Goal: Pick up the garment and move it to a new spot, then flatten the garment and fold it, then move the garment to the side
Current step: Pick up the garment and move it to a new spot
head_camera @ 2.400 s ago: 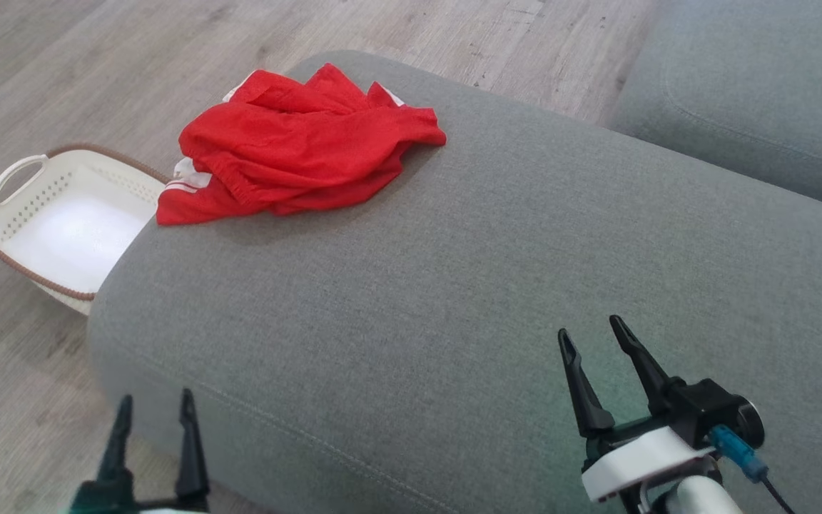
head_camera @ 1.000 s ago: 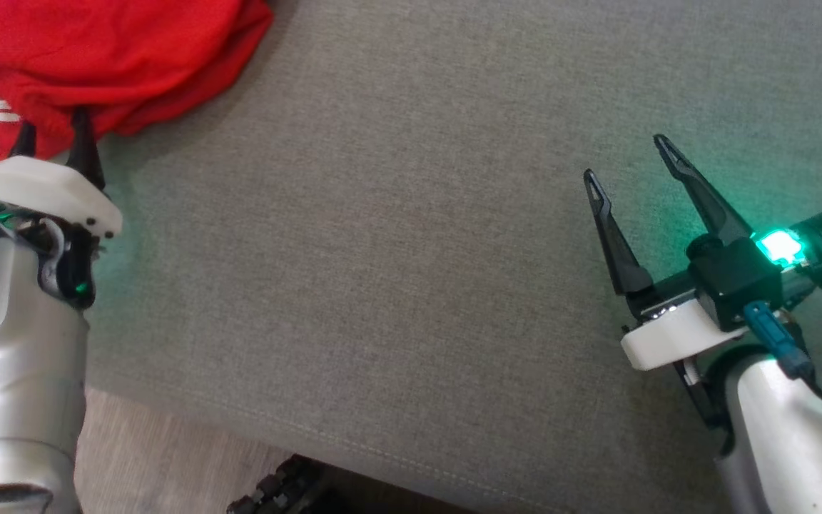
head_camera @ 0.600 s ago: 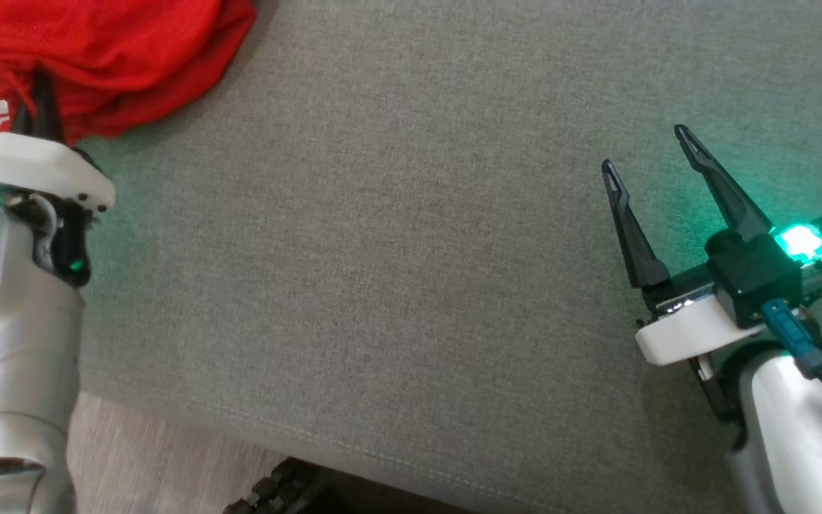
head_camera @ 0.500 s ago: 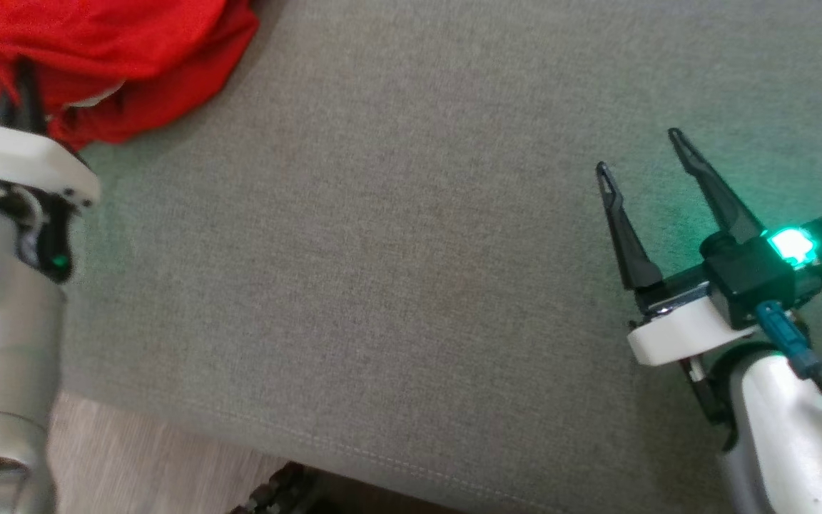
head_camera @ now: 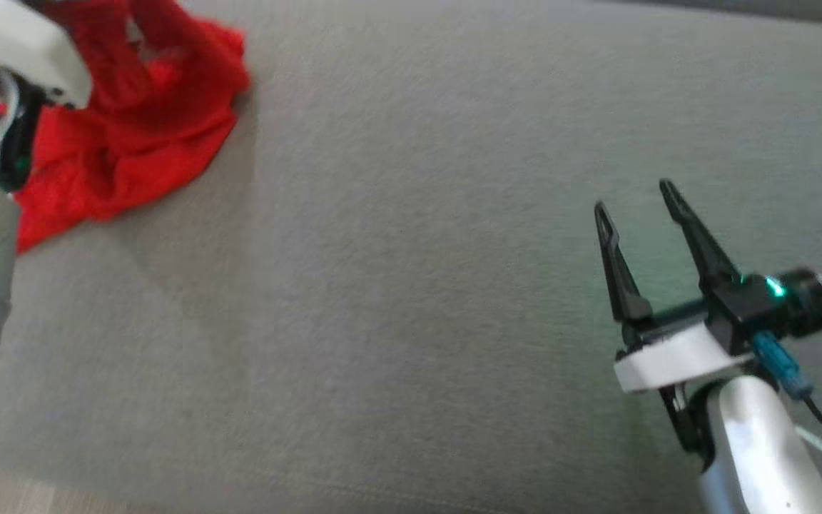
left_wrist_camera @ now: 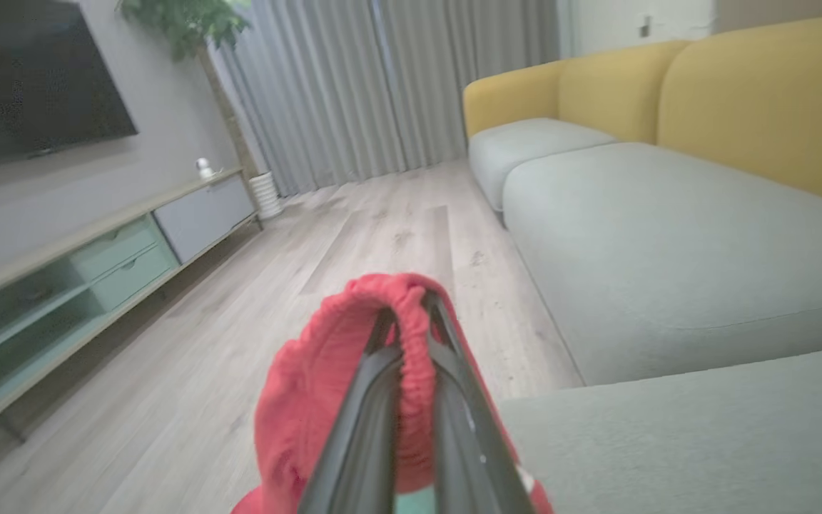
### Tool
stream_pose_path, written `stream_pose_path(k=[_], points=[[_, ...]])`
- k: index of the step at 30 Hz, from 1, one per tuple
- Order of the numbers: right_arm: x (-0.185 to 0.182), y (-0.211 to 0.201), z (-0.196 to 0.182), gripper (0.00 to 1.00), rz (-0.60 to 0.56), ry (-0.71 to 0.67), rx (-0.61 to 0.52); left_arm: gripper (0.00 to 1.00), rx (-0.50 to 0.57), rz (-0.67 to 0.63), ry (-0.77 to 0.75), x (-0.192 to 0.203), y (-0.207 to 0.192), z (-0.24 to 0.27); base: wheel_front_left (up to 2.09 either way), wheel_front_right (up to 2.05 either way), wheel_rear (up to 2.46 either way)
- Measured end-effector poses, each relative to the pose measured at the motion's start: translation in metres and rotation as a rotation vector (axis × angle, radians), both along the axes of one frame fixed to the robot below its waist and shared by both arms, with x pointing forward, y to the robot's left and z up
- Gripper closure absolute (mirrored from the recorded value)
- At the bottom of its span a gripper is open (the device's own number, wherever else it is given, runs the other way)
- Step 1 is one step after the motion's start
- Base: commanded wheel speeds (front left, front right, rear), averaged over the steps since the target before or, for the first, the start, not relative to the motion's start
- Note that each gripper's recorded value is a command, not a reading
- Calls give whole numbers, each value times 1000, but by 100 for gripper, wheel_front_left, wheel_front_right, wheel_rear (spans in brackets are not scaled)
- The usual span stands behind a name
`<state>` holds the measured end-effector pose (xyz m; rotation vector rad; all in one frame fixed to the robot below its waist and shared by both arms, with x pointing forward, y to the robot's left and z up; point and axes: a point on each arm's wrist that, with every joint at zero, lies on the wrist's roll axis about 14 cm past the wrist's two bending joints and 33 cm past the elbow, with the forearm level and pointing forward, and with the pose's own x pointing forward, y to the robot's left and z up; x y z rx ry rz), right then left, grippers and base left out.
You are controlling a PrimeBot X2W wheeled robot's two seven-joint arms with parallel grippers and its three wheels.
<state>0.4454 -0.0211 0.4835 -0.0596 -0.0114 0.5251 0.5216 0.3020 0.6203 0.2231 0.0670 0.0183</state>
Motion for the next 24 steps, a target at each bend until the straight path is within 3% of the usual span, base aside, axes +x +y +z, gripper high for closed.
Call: stream_pose_path(k=[6,11,15,19,24], points=[[-26,-52,7,0,-141,10,60,100,-14,-257,-49,8,-113,50,0,0,0],[-39,-88,22,0,-245,-28,89,100,-131,-437,-54,1,-212,79,0,0,0],[-47,-114,25,0,-319,-42,94,100,-211,-528,-22,-3,-264,85,0,0,0],[-46,-128,11,0,-363,-9,92,100,-296,-572,85,4,-291,47,0,0,0],[-27,-134,1,0,-377,10,88,100,-378,-465,354,11,-278,-89,0,0,0]])
